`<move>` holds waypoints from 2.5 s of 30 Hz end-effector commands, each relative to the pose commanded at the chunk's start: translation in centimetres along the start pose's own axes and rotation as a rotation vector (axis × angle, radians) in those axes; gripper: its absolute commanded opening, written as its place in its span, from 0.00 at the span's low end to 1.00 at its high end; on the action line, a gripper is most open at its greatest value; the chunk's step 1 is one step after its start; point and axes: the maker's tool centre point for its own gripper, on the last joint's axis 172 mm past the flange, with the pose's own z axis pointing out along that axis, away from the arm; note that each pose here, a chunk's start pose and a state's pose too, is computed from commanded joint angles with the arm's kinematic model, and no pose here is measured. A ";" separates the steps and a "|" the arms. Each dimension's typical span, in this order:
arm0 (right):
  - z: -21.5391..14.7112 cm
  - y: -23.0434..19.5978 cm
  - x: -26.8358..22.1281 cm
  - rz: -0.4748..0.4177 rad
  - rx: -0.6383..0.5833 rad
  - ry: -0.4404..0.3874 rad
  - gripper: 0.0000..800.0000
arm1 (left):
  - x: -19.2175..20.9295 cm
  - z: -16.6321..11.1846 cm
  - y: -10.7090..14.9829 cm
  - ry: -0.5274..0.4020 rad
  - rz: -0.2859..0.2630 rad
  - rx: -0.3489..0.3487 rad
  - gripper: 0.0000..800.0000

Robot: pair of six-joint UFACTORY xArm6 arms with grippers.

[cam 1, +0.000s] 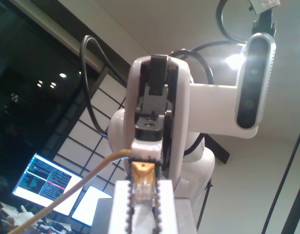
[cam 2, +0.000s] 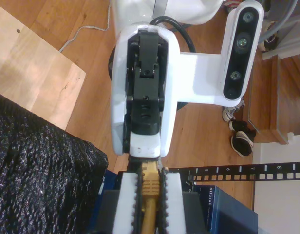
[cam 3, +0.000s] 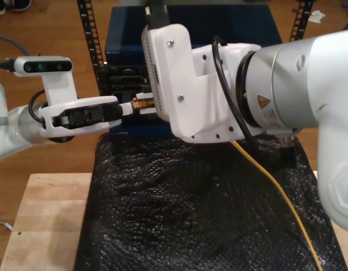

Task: Grab the cable and plug it in

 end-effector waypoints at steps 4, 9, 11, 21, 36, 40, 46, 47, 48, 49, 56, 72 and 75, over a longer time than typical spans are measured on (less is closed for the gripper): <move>0.0 0.0 0.0 0.006 0.000 0.001 0.00 | 0.0 0.0 0.0 0.001 0.000 -0.001 0.67; 0.1 0.0 0.1 0.022 0.002 0.001 0.00 | 0.0 0.0 -0.1 0.005 -0.001 0.001 0.95; 0.1 0.0 0.0 0.024 0.001 0.001 0.00 | 0.1 0.0 -0.1 0.004 0.003 0.005 0.99; 1.0 0.5 -0.1 0.081 0.015 -0.006 0.00 | 0.2 -0.2 -0.7 -0.007 0.010 0.035 1.00; -0.7 2.6 -8.2 0.290 -0.019 -0.141 0.00 | 1.8 -1.2 -3.1 -0.074 0.097 0.247 1.00; -1.2 2.0 -11.2 0.349 0.033 -0.192 0.00 | 1.6 -1.1 -3.5 -0.127 0.114 0.309 1.00; -1.9 -0.2 -17.2 0.511 0.129 -0.288 0.00 | 0.3 -4.6 -4.6 -0.251 0.093 0.479 1.00; -1.9 -0.8 -18.2 0.536 0.146 -0.303 0.00 | 0.2 -5.2 -4.6 -0.272 0.093 0.504 1.00; -1.9 -1.2 -19.1 0.553 0.159 -0.317 0.00 | 0.1 -5.6 -4.5 -0.295 0.094 0.525 1.00; -1.9 -1.6 -19.9 0.571 0.173 -0.328 0.00 | -0.2 -5.9 -4.5 -0.319 0.090 0.545 1.00; -0.1 -5.3 -22.9 0.645 0.281 -0.366 0.00 | -2.5 -8.6 -4.2 -0.545 0.072 0.713 1.00; 1.8 -11.0 -26.5 0.702 0.436 -0.432 0.00 | -7.2 -16.8 -1.8 -0.955 0.024 0.913 1.00; 1.8 -11.7 -27.2 0.696 0.452 -0.449 0.00 | -8.6 -18.2 -0.4 -1.056 0.009 0.902 1.00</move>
